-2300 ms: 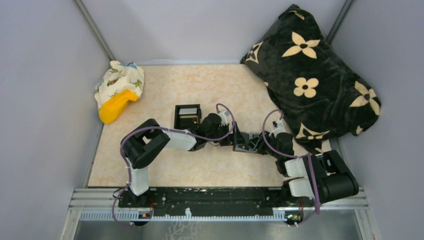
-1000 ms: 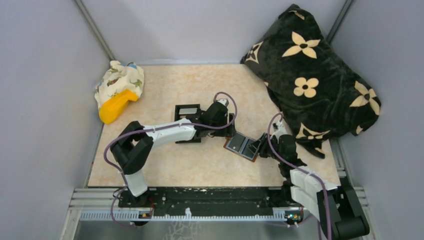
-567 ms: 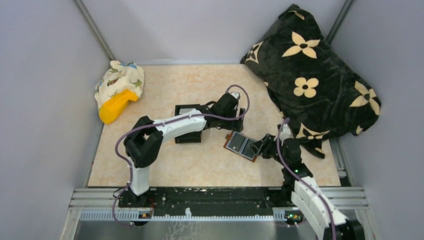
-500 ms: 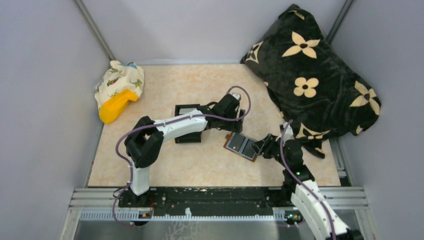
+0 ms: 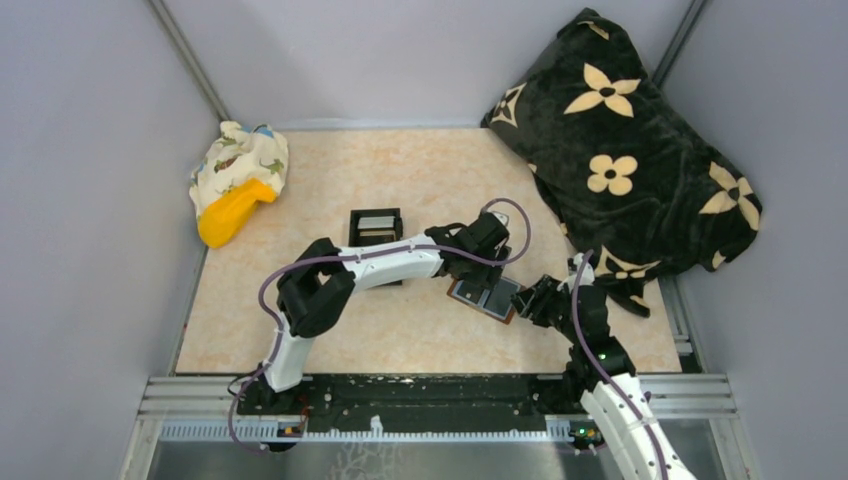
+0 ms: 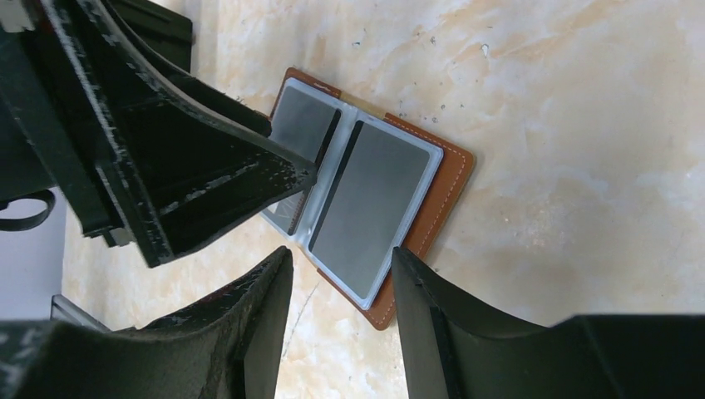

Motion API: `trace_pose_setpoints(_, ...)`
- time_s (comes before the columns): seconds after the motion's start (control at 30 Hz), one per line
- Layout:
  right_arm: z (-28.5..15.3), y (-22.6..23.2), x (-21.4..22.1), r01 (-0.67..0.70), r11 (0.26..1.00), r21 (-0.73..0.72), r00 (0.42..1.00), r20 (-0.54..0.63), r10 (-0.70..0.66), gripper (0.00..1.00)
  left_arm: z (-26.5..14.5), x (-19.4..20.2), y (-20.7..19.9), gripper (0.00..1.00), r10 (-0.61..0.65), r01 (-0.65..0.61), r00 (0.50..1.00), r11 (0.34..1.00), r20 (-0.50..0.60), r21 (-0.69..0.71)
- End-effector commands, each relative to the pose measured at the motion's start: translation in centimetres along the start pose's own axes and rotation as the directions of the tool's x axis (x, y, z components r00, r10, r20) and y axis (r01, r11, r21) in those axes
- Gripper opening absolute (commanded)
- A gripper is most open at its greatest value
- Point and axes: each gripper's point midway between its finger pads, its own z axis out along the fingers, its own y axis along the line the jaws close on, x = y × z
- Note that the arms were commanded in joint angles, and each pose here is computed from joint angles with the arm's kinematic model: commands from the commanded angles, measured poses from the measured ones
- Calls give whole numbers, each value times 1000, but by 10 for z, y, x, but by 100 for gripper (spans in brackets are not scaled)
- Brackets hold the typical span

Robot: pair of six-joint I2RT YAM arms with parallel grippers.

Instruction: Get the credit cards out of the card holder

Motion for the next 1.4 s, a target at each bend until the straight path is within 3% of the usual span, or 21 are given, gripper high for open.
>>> trace_pose_setpoints(0.0,-7,22,-23,16,999,-47,998,60,-13,48,9,0,5,75,9,-9,1000,999,-7,-44)
trace_pose_setpoints(0.37,-5,20,-20,17,999,-48,998,54,-14,48,6,-12,8,78,11,-9,999,997,34,-73)
trace_pose_setpoints(0.93,-5,19,-19,13,999,-46,999,50,-11,48,31,9,11,78,24,-26,999,996,-34,-83)
trace_pose_setpoints(1.37,-4,17,-16,6,999,-45,999,46,-4,47,38,21,17,70,27,-33,998,995,-62,-99)
